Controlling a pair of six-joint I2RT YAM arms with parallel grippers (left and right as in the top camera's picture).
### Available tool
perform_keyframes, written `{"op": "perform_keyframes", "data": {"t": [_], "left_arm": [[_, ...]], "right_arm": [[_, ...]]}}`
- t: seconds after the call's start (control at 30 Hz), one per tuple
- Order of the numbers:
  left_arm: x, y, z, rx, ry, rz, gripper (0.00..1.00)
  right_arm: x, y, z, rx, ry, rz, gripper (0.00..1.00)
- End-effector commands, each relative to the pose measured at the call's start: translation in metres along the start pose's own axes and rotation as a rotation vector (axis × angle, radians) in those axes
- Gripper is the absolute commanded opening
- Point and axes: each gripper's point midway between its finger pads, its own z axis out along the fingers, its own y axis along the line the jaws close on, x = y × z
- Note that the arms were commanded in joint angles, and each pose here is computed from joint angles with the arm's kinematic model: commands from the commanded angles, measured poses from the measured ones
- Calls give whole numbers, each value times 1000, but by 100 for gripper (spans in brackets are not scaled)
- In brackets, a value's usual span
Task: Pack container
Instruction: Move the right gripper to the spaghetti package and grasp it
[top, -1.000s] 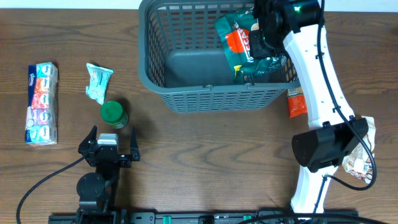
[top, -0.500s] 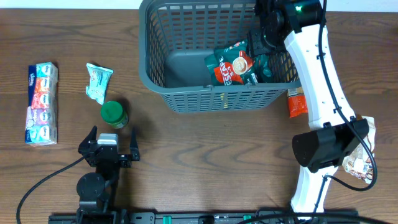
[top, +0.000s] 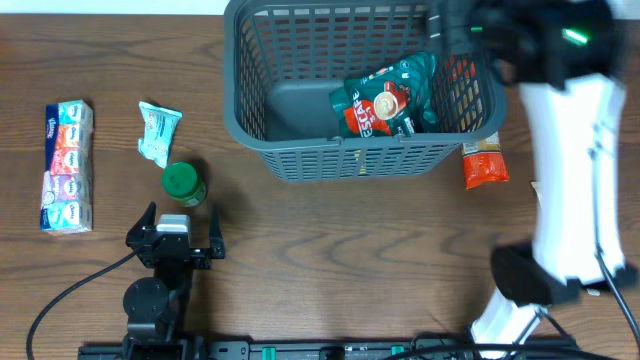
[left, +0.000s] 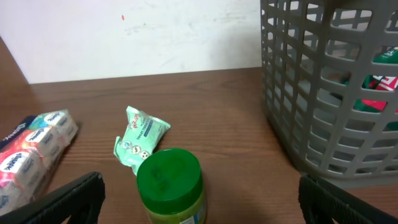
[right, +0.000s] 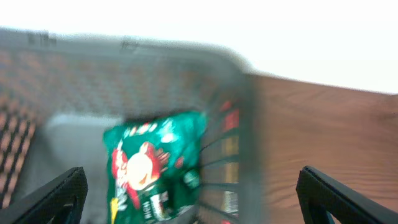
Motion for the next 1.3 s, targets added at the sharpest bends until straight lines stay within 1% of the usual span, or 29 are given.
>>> {"op": "perform_keyframes", "data": {"t": [0.0,0.13,0.23,0.33,0.53,0.7,0.77,0.8,0.93,1.07,1.17,1.27], "left_arm": [[14,-1,2,1,32,6,99],[14,-1,2,1,32,6,99],[14,-1,2,1,32,6,99],[14,-1,2,1,32,6,99],[14,-1,2,1,32,6,98],[14,-1,2,1,32,6,98],[14,-1,2,1,32,6,99],[14,-1,2,1,32,6,99],[14,-1,2,1,32,6,99],[14,-1,2,1,32,6,99],[14,-1,2,1,32,6,99],[14,-1,2,1,32,6,99]], "right_arm": [[-10,-58,-57,145,-111,93,90],[8,-111,-78,247,-84,154,92],[32,-147,-79,323,5,166,93],[54,-173,-73,362,99,173,95],[83,-201,-31,270,230,222,95],[114,-221,22,230,374,272,95],[129,-221,48,186,441,265,94],[139,-216,67,133,484,253,94],[169,-198,115,-12,593,246,92],[199,-187,156,-79,685,231,92],[212,-176,176,-128,722,212,92],[219,-160,194,-208,724,173,92]]}}
